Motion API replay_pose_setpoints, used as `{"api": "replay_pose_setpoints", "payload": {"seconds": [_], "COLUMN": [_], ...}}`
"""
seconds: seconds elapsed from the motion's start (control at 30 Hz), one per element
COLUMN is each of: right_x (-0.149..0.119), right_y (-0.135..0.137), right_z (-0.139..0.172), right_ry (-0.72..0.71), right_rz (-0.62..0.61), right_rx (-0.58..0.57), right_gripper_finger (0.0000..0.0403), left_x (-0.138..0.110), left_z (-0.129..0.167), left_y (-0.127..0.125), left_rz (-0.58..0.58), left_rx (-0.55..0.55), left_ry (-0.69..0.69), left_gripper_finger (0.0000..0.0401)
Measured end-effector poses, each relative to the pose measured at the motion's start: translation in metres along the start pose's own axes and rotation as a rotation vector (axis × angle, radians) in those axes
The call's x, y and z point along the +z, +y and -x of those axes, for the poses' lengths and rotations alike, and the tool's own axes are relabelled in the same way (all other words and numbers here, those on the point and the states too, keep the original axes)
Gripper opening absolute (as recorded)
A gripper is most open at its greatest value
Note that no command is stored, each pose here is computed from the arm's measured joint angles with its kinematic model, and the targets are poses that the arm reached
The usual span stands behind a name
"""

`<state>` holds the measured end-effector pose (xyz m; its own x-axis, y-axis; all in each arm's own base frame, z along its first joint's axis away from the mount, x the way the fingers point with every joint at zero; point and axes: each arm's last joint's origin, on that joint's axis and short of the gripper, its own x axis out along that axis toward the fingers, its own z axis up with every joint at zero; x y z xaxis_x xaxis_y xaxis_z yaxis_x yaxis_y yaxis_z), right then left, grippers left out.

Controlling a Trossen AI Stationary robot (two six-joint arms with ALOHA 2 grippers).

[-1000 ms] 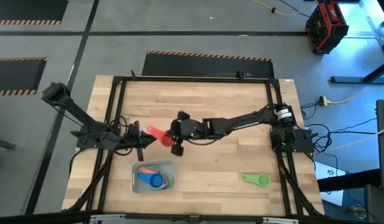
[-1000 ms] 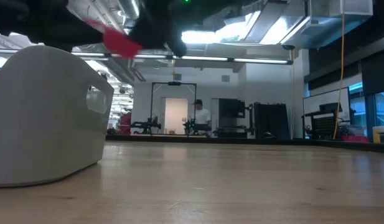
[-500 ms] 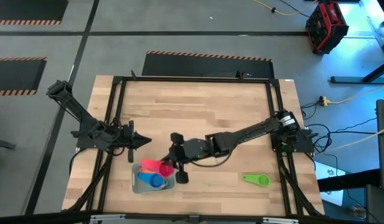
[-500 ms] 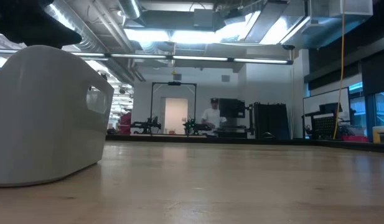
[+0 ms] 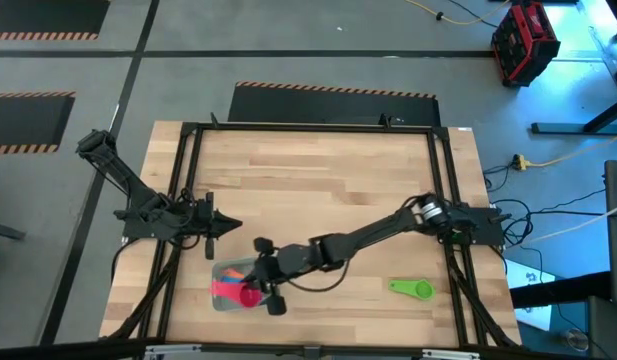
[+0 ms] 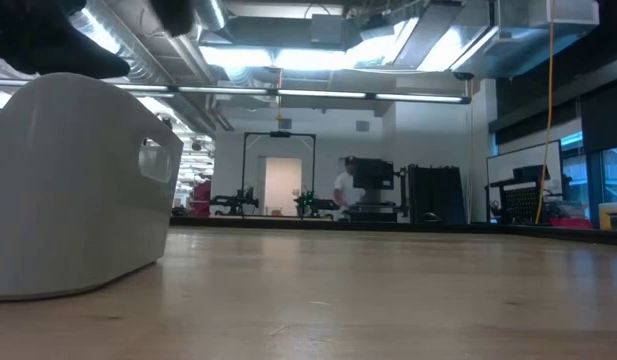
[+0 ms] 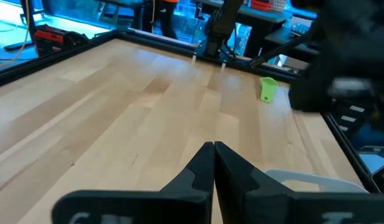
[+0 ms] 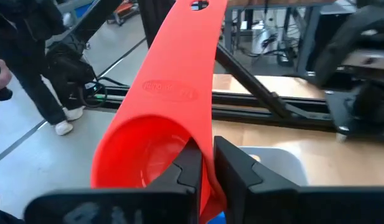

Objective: Nest measuring cups in basket
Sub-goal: Stack the pink measuring cup on top of the blue measuring cup in the gray bin

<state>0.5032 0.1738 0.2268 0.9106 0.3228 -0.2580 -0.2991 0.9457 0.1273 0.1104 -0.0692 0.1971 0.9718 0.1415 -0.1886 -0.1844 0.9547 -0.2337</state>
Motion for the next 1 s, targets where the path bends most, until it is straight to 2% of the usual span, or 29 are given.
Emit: {"api": "replay_pose_setpoints", "payload": {"seconds": [0.17, 0.37, 0.63, 1.0], "right_x": [-0.017, -0.035, -0.047, -0.052], "right_y": [-0.002, -0.007, -0.019, -0.025], "right_z": [-0.024, -0.037, -0.037, -0.033], "right_ry": [0.084, 0.199, 0.285, 0.360], "right_rz": [0.022, 0.026, 0.032, 0.029], "right_rx": [0.010, -0.007, -0.109, -0.124], "right_gripper_finger": [0.0038, 0.0038, 0.0039, 0.0039], "left_x": [0.000, 0.000, 0.000, 0.000], "left_z": [0.000, 0.000, 0.000, 0.000], "left_y": [0.000, 0.000, 0.000, 0.000], "left_rz": [-0.004, -0.003, -0.003, -0.002], "left_rx": [0.002, 0.002, 0.002, 0.002], "left_ry": [0.003, 0.003, 0.003, 0.003], "left_gripper_finger": [0.0004, 0.0004, 0.0002, 0.0003]}}
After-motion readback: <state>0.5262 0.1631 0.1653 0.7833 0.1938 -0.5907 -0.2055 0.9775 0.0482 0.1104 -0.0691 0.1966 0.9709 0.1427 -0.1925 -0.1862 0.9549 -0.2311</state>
